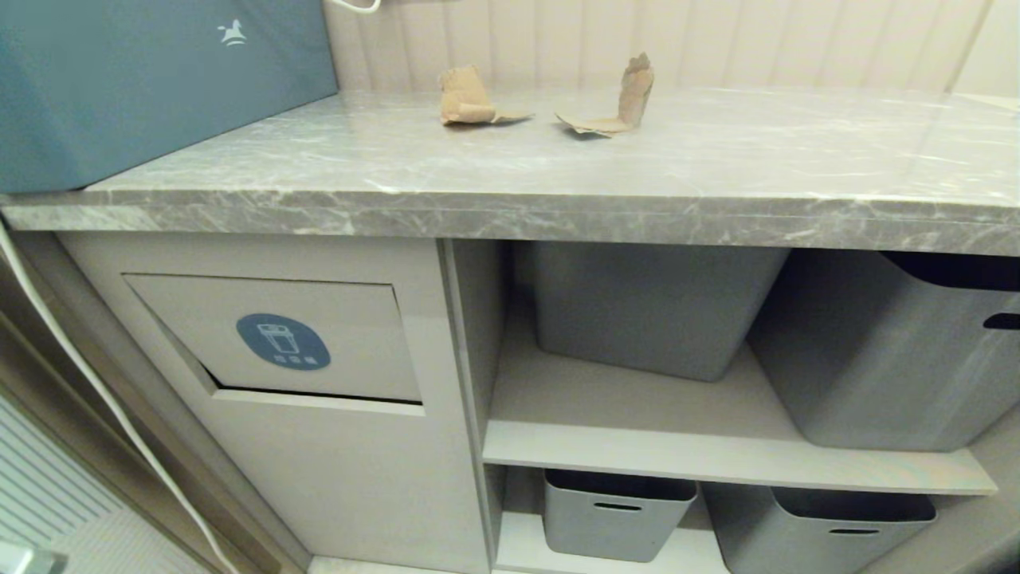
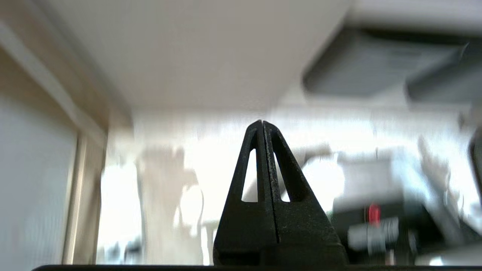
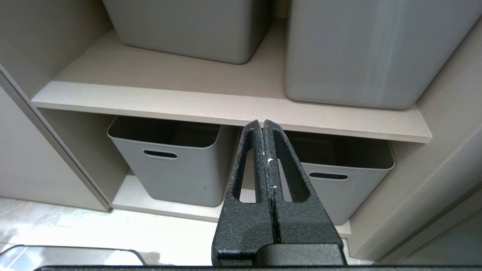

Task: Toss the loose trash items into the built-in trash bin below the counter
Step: Pick up the garbage

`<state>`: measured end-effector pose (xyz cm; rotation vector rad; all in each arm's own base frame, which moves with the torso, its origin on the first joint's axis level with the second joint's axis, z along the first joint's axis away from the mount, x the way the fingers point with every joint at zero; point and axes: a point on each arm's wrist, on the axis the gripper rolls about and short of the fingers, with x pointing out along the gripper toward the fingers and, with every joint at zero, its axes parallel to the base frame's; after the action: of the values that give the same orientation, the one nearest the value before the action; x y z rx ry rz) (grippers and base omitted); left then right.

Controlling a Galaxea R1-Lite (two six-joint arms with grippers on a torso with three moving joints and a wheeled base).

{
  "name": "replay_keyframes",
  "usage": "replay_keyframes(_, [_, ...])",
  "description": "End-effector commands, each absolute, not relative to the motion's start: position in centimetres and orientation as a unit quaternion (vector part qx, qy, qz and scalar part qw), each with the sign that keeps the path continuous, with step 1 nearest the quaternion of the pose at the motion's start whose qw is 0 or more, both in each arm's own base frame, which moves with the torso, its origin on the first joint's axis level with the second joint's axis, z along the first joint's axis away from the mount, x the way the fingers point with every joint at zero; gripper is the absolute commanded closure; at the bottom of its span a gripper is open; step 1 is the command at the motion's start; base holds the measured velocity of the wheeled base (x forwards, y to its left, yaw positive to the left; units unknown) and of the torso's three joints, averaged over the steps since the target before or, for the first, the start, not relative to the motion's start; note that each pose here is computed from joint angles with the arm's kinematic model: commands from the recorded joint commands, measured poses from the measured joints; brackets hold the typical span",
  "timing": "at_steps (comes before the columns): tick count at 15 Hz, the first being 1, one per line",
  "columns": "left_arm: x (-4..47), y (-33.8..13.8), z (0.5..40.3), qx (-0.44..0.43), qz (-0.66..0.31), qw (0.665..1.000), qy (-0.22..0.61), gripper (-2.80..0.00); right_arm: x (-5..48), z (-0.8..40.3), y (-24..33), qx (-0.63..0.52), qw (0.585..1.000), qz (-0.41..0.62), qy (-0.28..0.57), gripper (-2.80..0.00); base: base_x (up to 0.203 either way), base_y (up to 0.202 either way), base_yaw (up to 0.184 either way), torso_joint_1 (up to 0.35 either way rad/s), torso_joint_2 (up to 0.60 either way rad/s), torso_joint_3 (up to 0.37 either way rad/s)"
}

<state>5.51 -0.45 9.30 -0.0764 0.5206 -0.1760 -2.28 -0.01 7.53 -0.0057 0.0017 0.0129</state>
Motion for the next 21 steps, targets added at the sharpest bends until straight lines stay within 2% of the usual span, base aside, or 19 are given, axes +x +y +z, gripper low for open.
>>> replay_keyframes(1, [2.6, -0.2, 8.4, -0.025, -0.034, 0.963, 0.268, 0.0, -2.3, 7.5, 0.0, -0.003, 1.0, 0.007, 0.0, 0.0, 0.0, 0.0, 0.0, 0.0, 0.0, 0.0])
replay_keyframes(3, [1.8, 0.0, 8.3, -0.014, -0.006, 0.972, 0.236, 0.0, -2.3, 7.5, 0.0, -0.005, 1.0, 0.007, 0.0, 0.0, 0.0, 0.0, 0.0, 0.0, 0.0, 0.0])
replay_keyframes(7, [0.0, 0.0, 8.5, 0.015, -0.042, 0.993, 0.112, 0.0, -2.3, 7.5, 0.0, -0.004, 1.0, 0.008, 0.0, 0.0, 0.0, 0.0, 0.0, 0.0, 0.0, 0.0])
replay_keyframes(13, [-0.6, 0.0, 7.8, 0.033, 0.011, 0.991, 0.131, 0.0, -2.3, 7.5, 0.0, -0.004, 1.0, 0.008, 0.0, 0.0, 0.0, 0.0, 0.0, 0.0, 0.0, 0.0])
replay_keyframes(17, [-2.3, 0.0, 7.5, 0.039, -0.009, 0.999, 0.01, 0.0, -2.3, 7.5, 0.0, -0.012, 1.0, 0.01, 0.0, 0.0, 0.0, 0.0, 0.0, 0.0, 0.0, 0.0])
replay_keyframes(21, [-2.3, 0.0, 7.6, 0.041, -0.011, 0.999, -0.001, 0.0, -2.3, 7.5, 0.0, -0.039, 0.999, 0.011, 0.001, 0.0, 0.0, 0.0, 0.0, 0.04, -0.16, -0.116])
